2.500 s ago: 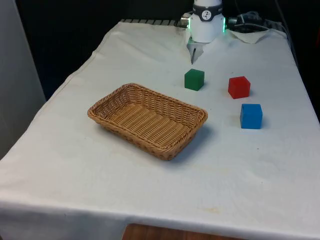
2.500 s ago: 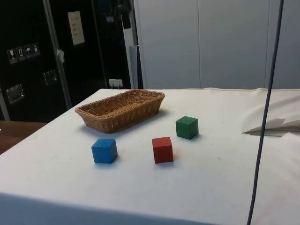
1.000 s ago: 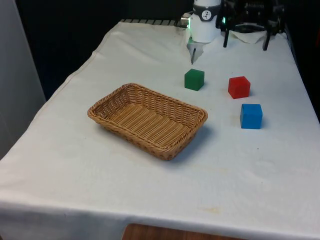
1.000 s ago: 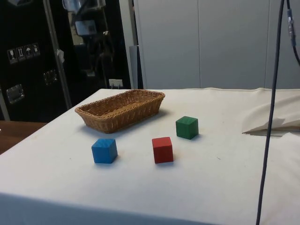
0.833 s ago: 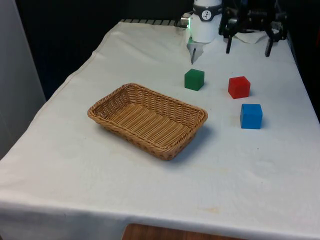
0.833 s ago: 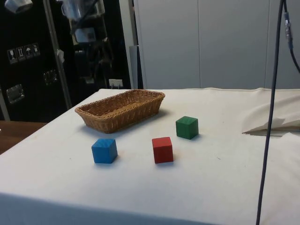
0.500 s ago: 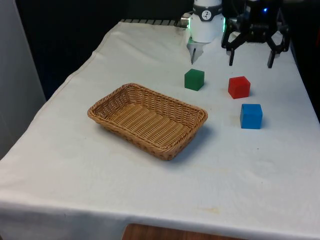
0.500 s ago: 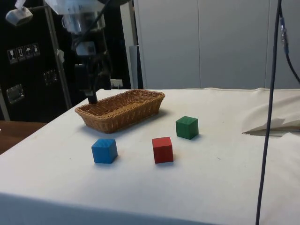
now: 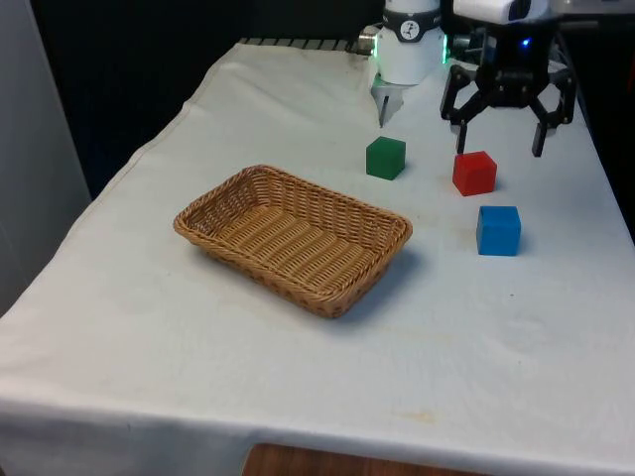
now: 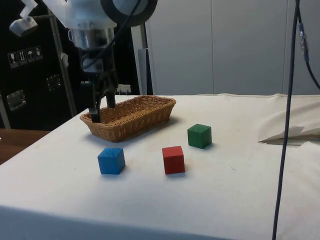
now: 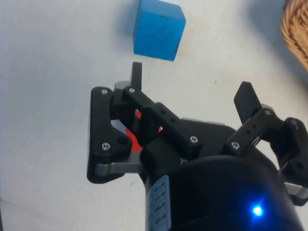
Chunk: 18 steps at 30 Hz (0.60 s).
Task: Pick up the blue cube and place it into the basket.
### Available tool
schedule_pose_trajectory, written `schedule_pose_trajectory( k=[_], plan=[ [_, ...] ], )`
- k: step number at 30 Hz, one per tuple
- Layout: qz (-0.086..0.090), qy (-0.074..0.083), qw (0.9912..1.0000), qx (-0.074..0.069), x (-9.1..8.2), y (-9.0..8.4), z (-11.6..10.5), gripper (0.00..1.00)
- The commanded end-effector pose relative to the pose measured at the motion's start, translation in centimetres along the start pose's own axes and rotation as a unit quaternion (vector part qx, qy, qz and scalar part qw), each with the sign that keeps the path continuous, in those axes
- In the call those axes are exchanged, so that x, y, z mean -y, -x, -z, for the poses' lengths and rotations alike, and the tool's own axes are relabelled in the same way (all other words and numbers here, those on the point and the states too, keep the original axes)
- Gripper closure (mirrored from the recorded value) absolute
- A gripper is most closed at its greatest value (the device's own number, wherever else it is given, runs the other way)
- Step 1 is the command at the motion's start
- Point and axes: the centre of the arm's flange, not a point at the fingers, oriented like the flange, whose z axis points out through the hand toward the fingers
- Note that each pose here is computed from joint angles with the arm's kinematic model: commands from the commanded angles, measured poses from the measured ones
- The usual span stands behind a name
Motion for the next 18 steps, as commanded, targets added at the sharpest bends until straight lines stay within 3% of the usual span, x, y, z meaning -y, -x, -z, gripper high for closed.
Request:
schedule_pose_trajectory(
  k=[1,18],
  plan=[
    [0.002,-0.002,0.99998,-0.005,0.2,0.0,-0.5,0.00],
    [0.014,-0.021,0.99968,-0.003,1.6,0.2,-4.9,0.00]
  ],
)
